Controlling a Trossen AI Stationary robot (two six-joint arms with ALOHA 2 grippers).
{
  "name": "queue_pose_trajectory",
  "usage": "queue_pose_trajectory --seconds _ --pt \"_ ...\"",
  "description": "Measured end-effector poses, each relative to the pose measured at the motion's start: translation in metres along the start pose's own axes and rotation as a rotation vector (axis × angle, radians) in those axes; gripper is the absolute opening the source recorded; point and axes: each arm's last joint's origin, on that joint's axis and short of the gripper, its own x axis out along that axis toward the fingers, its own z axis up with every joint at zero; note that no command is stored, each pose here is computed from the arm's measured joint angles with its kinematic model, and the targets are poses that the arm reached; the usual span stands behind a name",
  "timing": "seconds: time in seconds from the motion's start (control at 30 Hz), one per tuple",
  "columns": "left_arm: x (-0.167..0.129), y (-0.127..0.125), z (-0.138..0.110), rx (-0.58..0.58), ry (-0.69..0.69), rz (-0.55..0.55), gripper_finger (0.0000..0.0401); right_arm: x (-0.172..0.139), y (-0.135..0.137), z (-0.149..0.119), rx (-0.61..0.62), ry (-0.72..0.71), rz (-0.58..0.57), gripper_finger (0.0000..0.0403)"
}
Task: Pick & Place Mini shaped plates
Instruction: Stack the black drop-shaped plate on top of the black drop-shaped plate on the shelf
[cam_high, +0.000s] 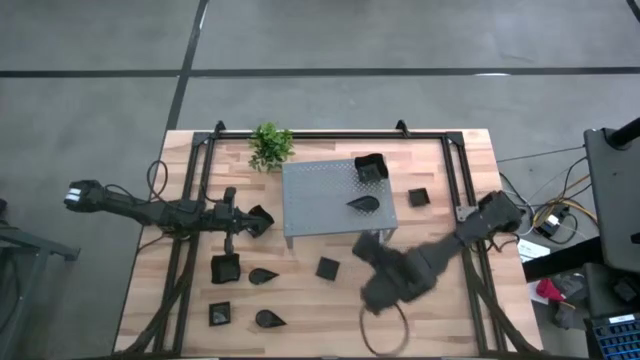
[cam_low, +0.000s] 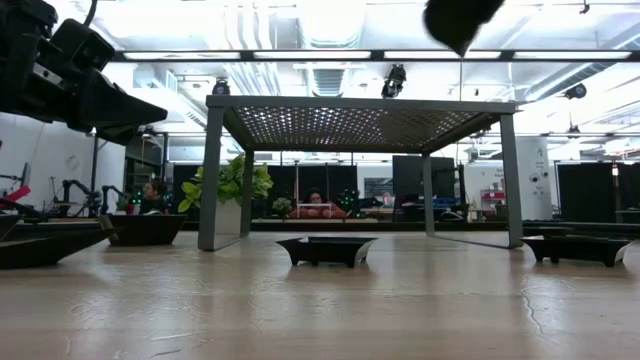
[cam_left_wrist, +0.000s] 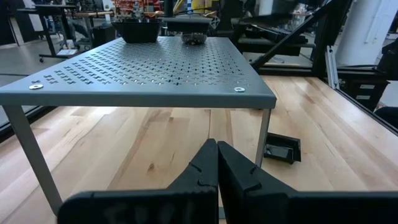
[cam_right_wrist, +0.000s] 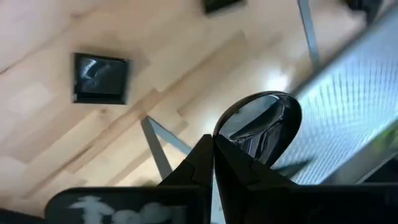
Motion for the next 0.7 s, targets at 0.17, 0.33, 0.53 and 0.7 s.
queue_pose_trajectory --seconds 0.17,0.33,0.53,0.7 --pt "0.0 0.0 0.0 0.001 0.005 0.0 0.0 -0.003 0.033 0.016 -0.17 -0.006 -0.073 0.0008" --pt "0.0 0.0 -0.001 0.001 0.005 0.0 0.0 0.003 0.057 0.03 -0.332 -0.026 -0.162 0.0008" --pt "0.0 0.0 0.0 0.052 0.004 0.008 0.0 0.013 0.066 0.038 -0.394 -0.041 -0.202 0.0008" --pt "0.0 0.003 0.0 0.287 0.011 0.112 0.0 0.013 0.069 0.04 -0.464 -0.026 -0.26 0.0008"
